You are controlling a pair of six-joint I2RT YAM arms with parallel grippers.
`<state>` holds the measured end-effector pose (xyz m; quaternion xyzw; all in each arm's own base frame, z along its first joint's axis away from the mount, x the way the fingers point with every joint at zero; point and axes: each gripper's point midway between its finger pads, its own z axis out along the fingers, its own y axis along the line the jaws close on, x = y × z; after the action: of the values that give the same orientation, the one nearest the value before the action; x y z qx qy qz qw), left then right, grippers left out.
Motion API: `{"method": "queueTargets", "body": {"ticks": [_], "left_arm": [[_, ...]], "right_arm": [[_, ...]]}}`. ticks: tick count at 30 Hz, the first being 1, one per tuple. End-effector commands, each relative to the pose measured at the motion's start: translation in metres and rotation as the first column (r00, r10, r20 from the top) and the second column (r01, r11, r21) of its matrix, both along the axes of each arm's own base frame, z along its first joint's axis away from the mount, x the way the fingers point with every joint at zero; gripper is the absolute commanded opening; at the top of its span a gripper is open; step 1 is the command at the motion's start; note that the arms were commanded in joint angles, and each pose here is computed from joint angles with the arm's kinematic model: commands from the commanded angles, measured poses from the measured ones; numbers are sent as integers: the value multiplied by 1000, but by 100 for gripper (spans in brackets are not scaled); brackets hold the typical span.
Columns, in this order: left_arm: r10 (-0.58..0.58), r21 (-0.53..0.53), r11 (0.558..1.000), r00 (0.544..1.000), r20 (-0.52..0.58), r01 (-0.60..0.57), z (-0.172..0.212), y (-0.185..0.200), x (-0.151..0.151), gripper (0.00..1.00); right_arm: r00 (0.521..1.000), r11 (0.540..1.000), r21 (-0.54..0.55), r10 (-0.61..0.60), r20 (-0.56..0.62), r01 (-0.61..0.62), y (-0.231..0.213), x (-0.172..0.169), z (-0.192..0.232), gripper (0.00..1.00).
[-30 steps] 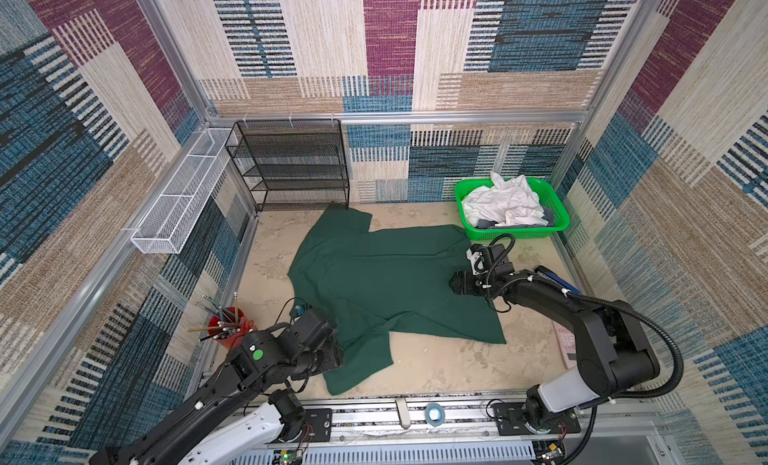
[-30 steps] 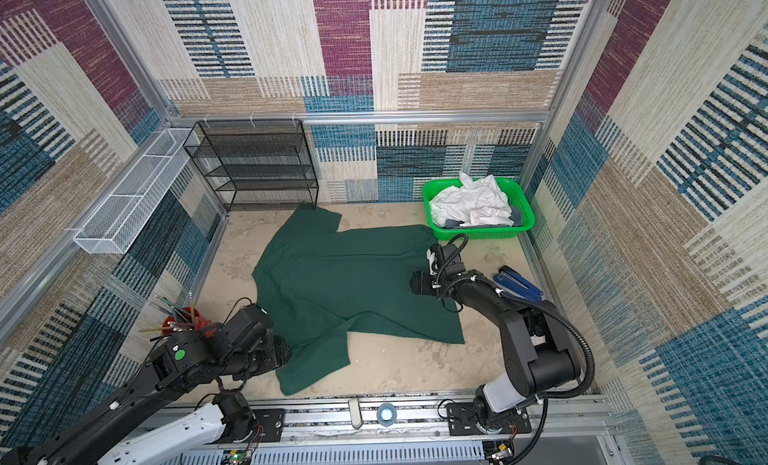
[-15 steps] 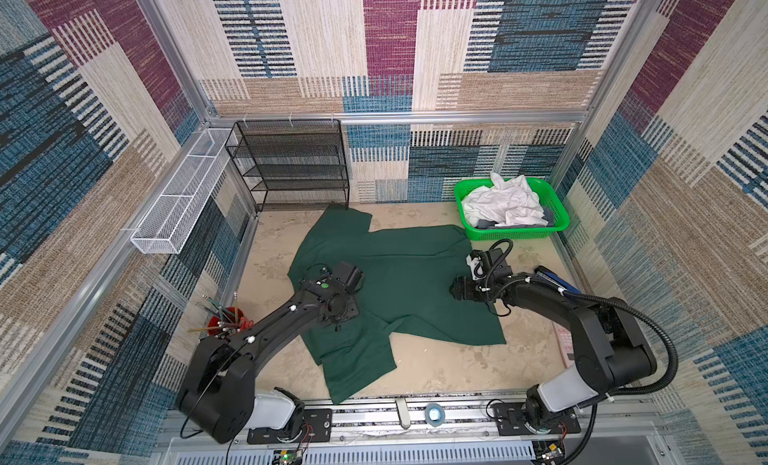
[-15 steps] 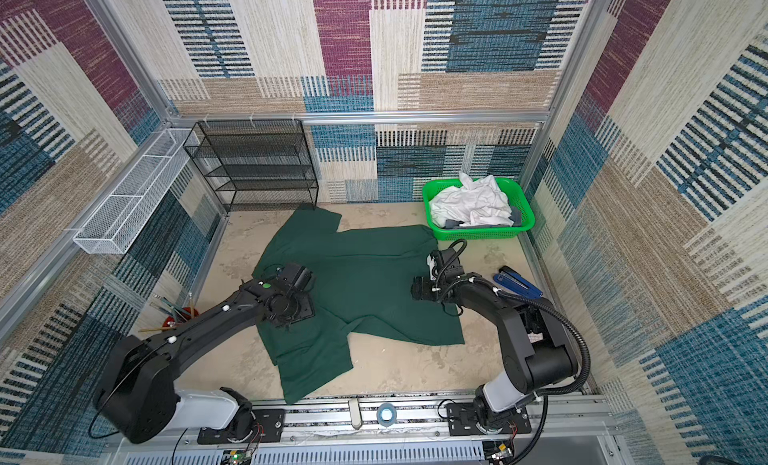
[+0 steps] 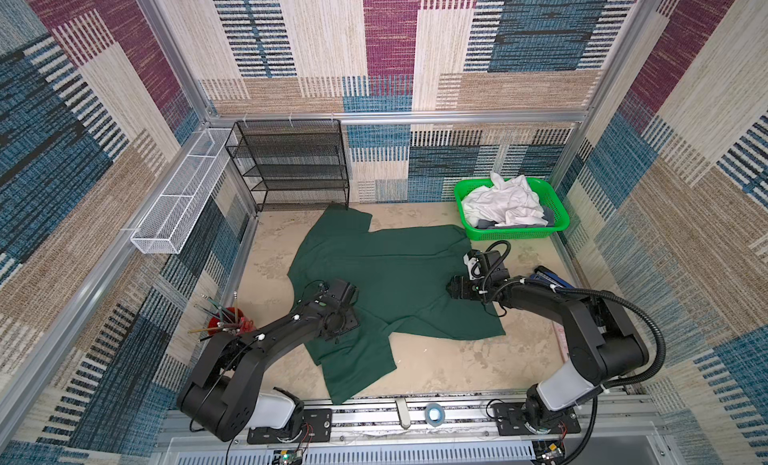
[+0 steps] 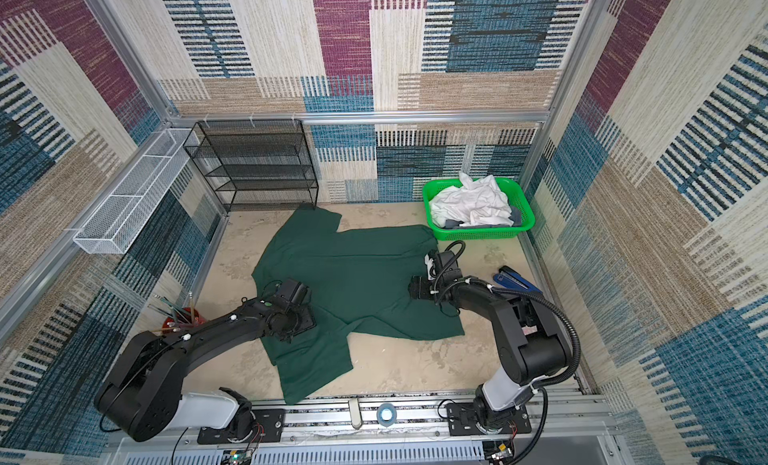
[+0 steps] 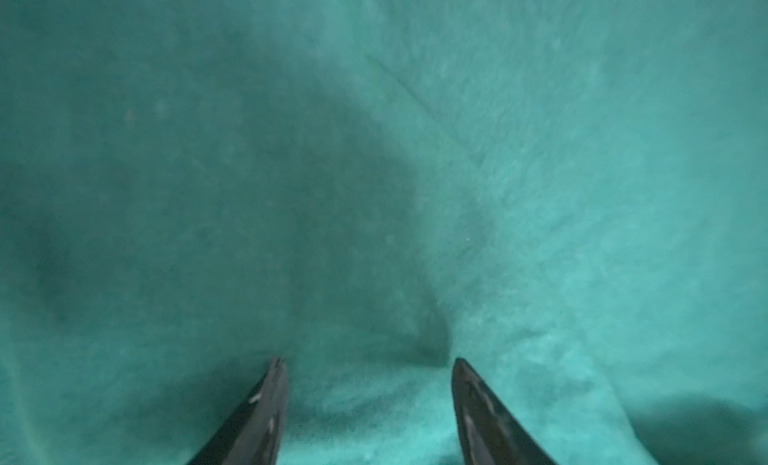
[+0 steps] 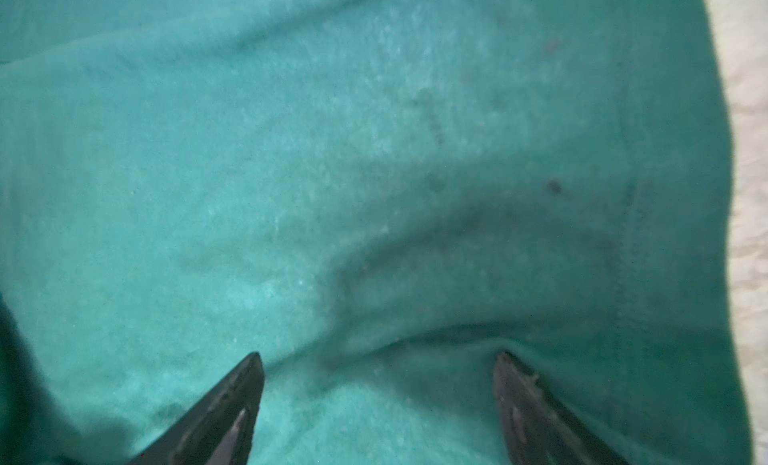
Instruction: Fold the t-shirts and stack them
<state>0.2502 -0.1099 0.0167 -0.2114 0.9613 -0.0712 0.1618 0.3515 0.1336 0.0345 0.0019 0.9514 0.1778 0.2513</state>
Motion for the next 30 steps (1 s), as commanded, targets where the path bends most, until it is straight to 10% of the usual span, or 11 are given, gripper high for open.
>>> {"method": "queueTargets", "body": {"ticks": [1,12,21,30], "left_arm": [[107,80,993,974,-202,-92,-22,33,-61,65],[96,65,994,992,-82,-91,17,49,-73,65],[-120,162,981,989,83,106,89,25,40,66],[-144,158,977,989,-19,145,37,12,136,66]], "right_arm": [[984,995,-69,-81,-157,71,-20,-37,-27,88],[967,985,-62,-173,-190,164,-32,-90,-20,87],[998,998,-12,-54,10,54,12,-10,55,87],[999,999,26,47,10,-47,51,48,23,87]]}}
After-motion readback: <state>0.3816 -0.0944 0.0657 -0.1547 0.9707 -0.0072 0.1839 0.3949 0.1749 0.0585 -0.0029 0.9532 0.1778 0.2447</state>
